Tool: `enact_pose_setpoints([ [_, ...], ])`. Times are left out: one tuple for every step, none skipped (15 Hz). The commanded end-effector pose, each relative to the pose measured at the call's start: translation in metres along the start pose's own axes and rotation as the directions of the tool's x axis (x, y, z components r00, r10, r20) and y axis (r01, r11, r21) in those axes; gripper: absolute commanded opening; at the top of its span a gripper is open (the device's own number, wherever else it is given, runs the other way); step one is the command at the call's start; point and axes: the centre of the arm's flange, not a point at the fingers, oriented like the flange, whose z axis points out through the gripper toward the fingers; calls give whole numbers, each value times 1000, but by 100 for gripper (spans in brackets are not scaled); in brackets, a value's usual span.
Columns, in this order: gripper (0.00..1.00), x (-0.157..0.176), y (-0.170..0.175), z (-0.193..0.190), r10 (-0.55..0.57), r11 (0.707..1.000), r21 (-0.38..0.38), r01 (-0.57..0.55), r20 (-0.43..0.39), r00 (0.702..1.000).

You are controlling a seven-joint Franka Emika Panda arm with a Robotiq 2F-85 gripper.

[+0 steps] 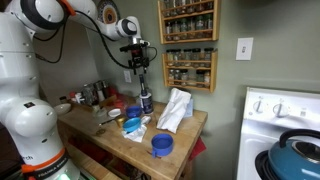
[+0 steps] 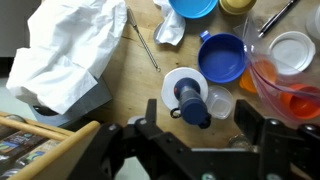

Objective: Place the flashlight on the blue can

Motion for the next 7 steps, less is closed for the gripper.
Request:
enact_pose_setpoints([
  [100, -55, -7, -61, -8, 1000, 24, 10, -110, 994],
  [100, -73, -7, -77, -18, 999, 26, 22, -144, 989],
  [100, -92, -7, -89, -79, 997, 2, 81, -192, 978],
  [100, -111, -10, -101, -132, 991, -37, 127, -233, 963],
  [100, -126, -16, -111, -173, 985, -49, 166, -265, 949],
  [100, -78, -5, -109, -101, 995, -33, 96, -205, 974],
  [100, -95, -8, -121, -128, 992, -49, 120, -230, 965],
])
